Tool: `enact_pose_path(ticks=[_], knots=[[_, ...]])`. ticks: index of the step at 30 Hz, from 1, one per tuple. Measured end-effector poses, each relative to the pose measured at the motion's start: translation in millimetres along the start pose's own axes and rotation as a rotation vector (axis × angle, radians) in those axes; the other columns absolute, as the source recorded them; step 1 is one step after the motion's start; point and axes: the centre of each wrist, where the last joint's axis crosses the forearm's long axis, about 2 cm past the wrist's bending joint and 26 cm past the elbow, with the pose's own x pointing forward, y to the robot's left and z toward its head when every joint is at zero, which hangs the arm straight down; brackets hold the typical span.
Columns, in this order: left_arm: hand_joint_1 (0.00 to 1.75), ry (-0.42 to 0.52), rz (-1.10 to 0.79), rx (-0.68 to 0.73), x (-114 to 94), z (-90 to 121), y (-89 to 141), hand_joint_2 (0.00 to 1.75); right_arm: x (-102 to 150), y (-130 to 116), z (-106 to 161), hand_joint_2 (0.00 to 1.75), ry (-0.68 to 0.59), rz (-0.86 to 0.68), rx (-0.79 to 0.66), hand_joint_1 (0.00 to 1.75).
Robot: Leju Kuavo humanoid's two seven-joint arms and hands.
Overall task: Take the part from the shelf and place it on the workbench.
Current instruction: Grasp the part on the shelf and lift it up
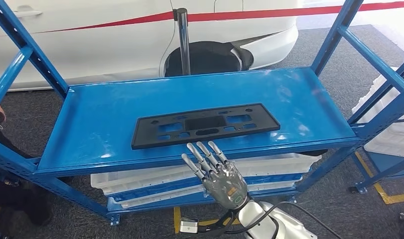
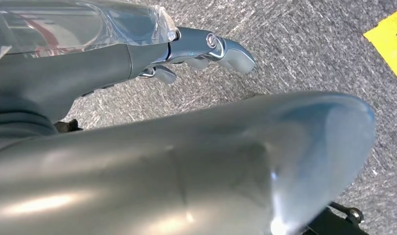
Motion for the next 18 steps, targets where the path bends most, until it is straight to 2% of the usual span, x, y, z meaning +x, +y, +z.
enact_pose_path(ticks=[18], knots=[[0.00, 0.010, -0.016, -0.006, -4.9, 0.9, -0.1, 0.00, 6.0, 1.6, 6.5, 1.75, 0.016, -0.027, 0.002, 0.00]])
